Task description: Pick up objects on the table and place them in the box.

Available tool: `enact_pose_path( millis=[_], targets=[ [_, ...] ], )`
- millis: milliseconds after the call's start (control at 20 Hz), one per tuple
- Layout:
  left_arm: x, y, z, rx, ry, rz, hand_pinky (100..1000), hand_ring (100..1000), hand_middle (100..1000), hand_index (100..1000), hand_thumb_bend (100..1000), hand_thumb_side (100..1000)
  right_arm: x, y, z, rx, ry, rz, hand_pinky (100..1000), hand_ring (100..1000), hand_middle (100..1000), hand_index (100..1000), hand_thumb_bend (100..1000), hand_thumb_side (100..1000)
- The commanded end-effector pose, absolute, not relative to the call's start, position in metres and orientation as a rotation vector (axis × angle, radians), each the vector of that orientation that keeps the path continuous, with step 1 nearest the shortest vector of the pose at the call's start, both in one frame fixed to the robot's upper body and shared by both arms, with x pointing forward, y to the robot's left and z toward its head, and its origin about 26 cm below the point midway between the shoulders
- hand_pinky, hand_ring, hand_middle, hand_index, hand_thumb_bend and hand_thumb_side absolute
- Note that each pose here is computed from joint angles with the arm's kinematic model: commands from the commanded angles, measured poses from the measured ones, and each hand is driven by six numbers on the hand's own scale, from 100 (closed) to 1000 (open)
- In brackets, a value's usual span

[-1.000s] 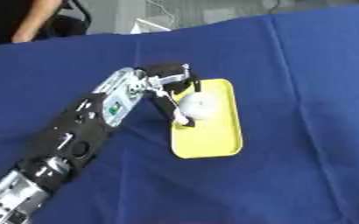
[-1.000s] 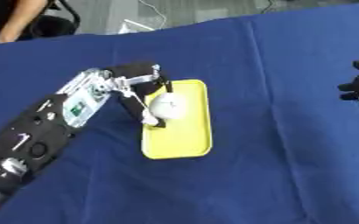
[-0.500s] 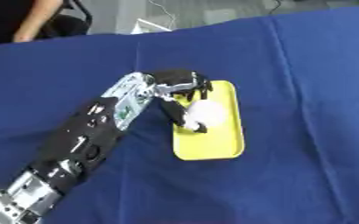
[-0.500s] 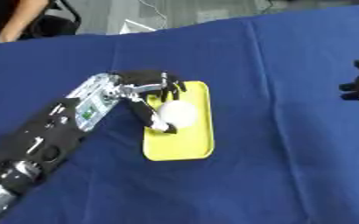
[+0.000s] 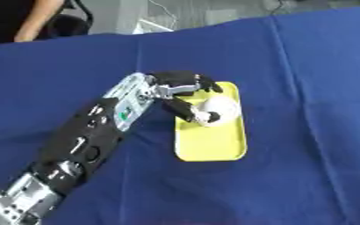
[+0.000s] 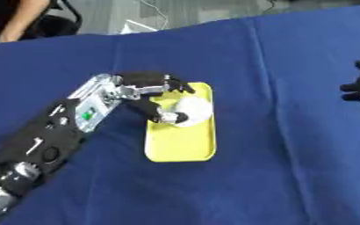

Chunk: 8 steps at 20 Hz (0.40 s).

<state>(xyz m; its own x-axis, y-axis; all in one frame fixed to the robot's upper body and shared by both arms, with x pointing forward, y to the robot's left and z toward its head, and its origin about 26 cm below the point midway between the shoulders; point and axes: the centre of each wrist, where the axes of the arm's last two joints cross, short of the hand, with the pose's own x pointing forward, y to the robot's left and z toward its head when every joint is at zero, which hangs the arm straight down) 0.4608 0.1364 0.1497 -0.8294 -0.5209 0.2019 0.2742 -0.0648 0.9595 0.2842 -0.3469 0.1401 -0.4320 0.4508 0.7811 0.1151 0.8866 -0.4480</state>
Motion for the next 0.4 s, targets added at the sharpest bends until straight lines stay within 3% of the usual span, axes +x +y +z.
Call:
enact_pose_path(
  millis=[50, 400],
  targets=[
    [0.461, 0.143, 0.171, 0.284, -1.714, -1.950, 835, 863, 896, 979, 376, 888, 0.284, -0.348, 0.147, -0.423, -2.020, 0.410, 670, 692, 889, 963, 337, 786],
    [0.435, 0.153, 0.238, 0.291, -1.907, -1.910, 846, 865, 896, 977, 348, 791, 0.283, -0.350, 0.146, -0.434, -2.014, 0.411, 670, 692, 889, 963, 337, 786]
  ],
)
